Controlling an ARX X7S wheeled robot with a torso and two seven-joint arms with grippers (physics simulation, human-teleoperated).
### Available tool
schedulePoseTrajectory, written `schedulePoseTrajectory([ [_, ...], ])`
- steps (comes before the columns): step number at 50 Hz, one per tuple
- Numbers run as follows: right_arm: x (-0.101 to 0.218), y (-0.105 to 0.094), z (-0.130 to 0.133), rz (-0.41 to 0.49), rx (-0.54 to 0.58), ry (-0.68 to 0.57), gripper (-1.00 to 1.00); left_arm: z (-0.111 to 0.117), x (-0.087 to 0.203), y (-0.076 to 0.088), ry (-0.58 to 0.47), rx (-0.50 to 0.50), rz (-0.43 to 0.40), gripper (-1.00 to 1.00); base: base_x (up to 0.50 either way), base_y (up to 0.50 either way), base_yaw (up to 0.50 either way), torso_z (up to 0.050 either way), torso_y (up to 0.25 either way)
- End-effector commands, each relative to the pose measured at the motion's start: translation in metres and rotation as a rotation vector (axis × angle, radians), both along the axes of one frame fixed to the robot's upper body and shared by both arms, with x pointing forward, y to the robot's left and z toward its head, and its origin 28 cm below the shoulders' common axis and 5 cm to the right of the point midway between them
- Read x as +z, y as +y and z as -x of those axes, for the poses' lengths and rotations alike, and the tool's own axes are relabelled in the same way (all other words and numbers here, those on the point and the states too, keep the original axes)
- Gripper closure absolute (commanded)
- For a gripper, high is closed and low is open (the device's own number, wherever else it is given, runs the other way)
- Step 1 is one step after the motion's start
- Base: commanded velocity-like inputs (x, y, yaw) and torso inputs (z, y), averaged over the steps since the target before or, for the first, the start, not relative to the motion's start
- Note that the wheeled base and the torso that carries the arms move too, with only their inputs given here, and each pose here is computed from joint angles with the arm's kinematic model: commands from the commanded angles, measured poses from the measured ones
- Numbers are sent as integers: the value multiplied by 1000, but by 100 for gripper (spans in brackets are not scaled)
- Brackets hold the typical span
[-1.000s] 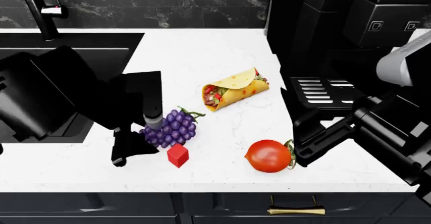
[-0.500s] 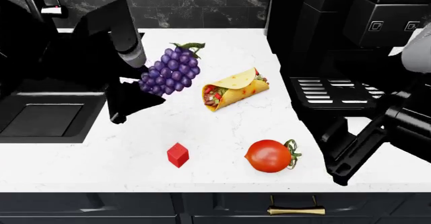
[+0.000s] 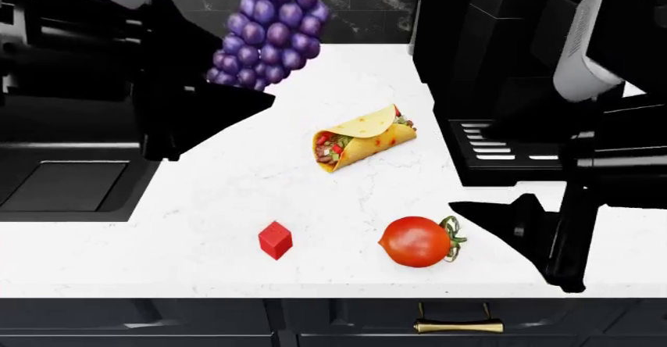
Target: Pick up the fruits and vegetables and place them in the sink. Turn on the sink faucet to wash them. Then turn the sink off and put them in the tray.
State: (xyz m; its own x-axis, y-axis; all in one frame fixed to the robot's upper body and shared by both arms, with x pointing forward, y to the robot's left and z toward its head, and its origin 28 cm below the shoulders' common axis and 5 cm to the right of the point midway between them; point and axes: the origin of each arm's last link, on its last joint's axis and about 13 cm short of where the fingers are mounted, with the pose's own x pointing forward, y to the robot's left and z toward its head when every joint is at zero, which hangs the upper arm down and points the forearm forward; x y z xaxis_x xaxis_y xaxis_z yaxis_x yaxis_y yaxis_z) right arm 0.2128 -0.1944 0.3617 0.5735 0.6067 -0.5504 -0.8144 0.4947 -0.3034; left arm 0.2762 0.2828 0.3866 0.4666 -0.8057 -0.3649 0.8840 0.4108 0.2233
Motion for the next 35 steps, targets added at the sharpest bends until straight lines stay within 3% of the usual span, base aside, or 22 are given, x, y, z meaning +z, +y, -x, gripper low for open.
schedulePoseTrajectory([
  [1,-8,7,-26,77,78,40,-100,7,5,0,-19,-9,25,100,0,0,0,0,0],
  [23,-28,28,-48,135,217,84,-100,5,4,-1,-6,-23,24,100,0,0,0,0,0],
  [35,-40,20,-40,168,229,126,-100,4,2,-1,2,-21,17,100,0,0,0,0,1],
])
